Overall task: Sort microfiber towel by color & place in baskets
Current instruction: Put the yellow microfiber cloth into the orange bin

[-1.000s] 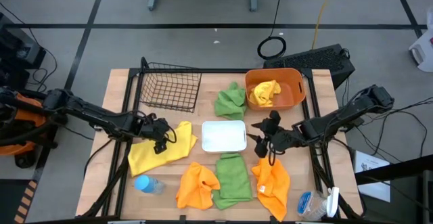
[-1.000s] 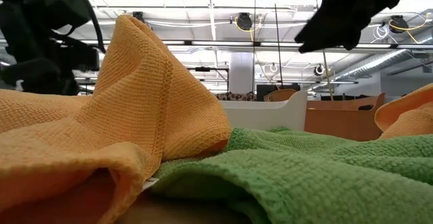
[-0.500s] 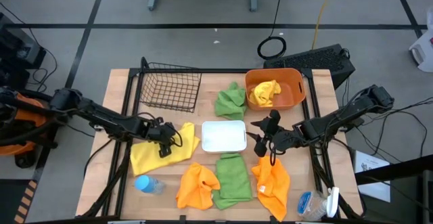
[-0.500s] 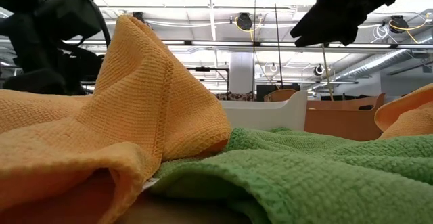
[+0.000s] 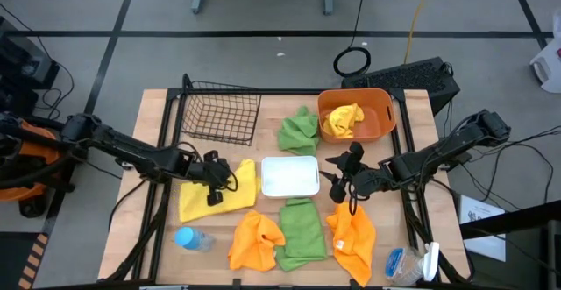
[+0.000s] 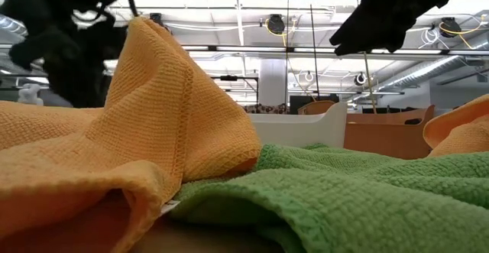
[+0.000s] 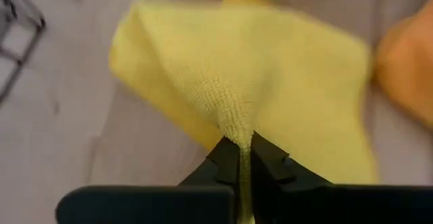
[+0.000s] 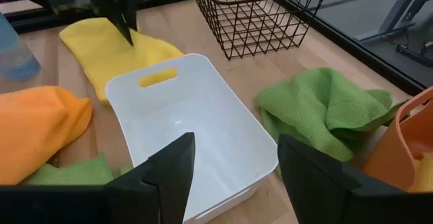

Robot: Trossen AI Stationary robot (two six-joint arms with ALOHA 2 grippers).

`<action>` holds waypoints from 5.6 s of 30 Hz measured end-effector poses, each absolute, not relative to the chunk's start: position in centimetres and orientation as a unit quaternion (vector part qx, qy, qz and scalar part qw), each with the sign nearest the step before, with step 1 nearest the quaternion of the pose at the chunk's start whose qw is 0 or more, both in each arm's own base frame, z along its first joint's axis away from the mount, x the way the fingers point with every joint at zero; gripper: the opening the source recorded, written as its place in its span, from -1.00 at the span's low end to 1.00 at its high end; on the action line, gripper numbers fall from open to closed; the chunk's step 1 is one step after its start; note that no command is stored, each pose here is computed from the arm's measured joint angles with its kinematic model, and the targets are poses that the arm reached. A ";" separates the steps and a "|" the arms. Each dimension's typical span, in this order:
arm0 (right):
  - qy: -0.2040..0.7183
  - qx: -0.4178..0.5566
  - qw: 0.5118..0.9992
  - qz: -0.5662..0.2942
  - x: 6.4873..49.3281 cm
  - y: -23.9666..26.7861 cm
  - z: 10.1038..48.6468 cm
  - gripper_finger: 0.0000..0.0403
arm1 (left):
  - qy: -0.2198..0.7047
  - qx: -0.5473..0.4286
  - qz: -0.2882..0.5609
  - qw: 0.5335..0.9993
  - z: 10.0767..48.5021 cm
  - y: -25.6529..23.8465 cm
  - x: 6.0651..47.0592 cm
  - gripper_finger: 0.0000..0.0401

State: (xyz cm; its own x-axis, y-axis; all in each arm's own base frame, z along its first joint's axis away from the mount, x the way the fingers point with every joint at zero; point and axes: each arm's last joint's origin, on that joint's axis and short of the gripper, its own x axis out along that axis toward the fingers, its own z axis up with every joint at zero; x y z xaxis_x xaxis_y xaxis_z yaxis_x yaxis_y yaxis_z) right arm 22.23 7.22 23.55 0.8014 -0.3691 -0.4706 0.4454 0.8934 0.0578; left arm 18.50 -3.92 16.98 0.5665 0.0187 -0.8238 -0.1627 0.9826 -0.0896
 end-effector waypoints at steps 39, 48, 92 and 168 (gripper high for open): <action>-0.041 -0.052 0.985 -0.160 34.5 12.3 19.8 0.47 | 0.173 0.074 0.052 0.981 30.9 -4.0 21.7 -0.92; -0.012 -0.165 0.935 -0.314 40.3 14.1 21.0 0.96 | 0.111 0.061 0.042 0.991 32.1 -4.3 22.1 -0.92; 0.025 -0.243 0.905 -0.348 39.8 17.7 25.6 -0.98 | 0.189 0.080 -0.055 0.977 28.7 -9.5 19.9 -0.76; 0.452 -0.031 0.750 -0.482 19.7 -12.3 20.6 -0.95 | 0.179 0.111 0.115 0.971 27.8 -0.3 23.5 -0.12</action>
State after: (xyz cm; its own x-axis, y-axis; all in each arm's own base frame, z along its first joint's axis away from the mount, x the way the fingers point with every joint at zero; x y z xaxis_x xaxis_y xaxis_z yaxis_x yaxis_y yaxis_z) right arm 19.70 -12.27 20.60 0.1266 -0.7503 -0.6488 0.6944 0.5341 -0.4822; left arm 23.50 -0.32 27.80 0.9095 0.2636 -0.3215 -0.1844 0.9489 0.2563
